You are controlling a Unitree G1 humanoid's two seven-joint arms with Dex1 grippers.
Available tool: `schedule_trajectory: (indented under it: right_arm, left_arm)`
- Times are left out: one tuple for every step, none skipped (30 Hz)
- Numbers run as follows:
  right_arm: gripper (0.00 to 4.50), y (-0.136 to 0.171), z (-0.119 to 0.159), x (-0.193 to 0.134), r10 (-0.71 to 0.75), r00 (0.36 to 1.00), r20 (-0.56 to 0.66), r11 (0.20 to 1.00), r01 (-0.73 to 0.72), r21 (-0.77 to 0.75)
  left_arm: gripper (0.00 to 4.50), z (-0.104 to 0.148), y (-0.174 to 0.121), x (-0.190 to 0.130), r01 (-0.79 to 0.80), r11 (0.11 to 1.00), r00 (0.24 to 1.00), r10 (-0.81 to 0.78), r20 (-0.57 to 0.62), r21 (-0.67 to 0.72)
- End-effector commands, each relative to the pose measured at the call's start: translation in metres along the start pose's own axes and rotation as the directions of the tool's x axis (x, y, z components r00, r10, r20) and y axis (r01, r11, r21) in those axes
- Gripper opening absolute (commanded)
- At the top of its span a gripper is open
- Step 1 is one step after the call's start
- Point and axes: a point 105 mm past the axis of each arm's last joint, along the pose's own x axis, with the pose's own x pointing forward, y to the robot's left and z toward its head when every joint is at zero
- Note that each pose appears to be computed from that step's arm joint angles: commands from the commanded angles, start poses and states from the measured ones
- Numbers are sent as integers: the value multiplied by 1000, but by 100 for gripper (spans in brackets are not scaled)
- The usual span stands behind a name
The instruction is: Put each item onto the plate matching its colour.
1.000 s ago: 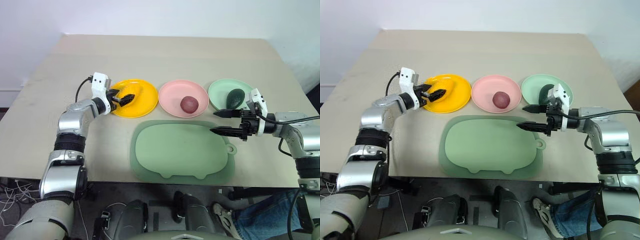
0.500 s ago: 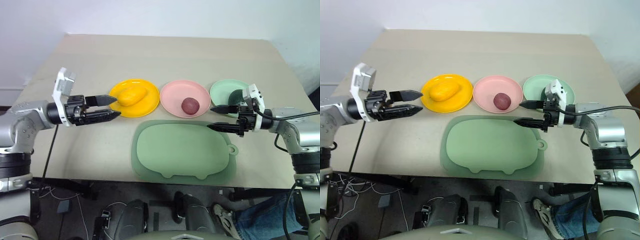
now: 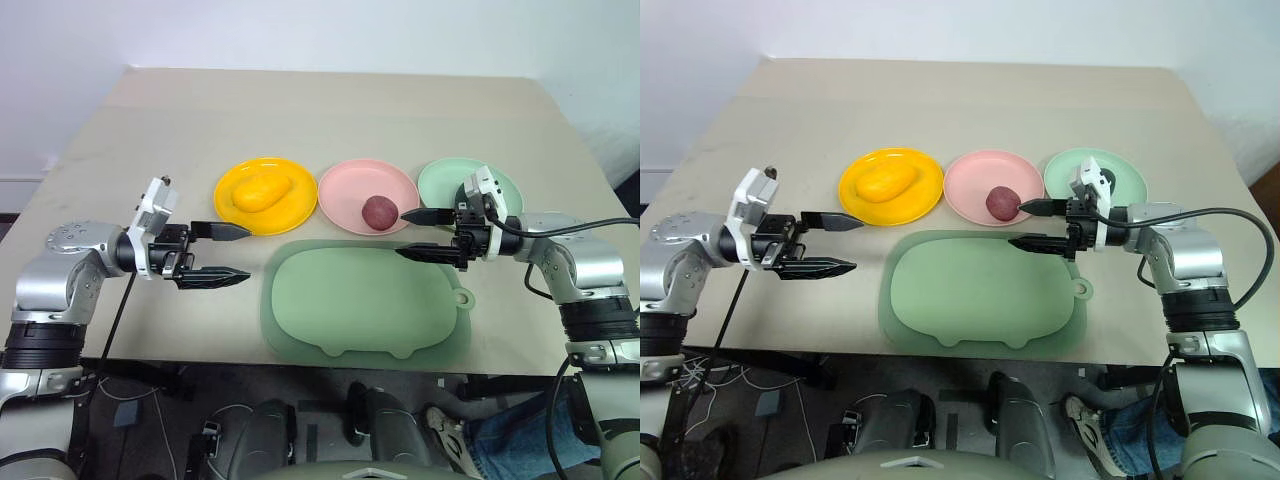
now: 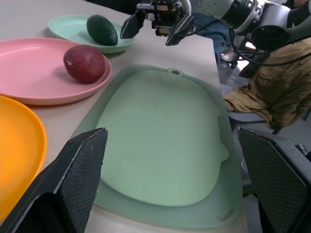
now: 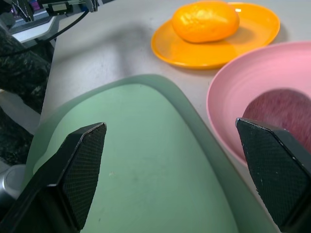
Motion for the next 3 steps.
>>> schedule_trajectory:
  right_arm:
    - [450,-2,9,-4,-3,1000,22,1000,4,-30]
    - [450,-1,8,-4,-2,1000,22,1000,2,-29]
    - [450,-2,7,-4,-3,1000,20,1000,4,-28]
  left_arm:
    - [447,12,-8,-3,4,999,1000,-5,14,39]
    - [447,12,-9,-3,9,999,1000,-10,15,33]
    - [447,11,-10,-3,9,999,1000,-10,15,31]
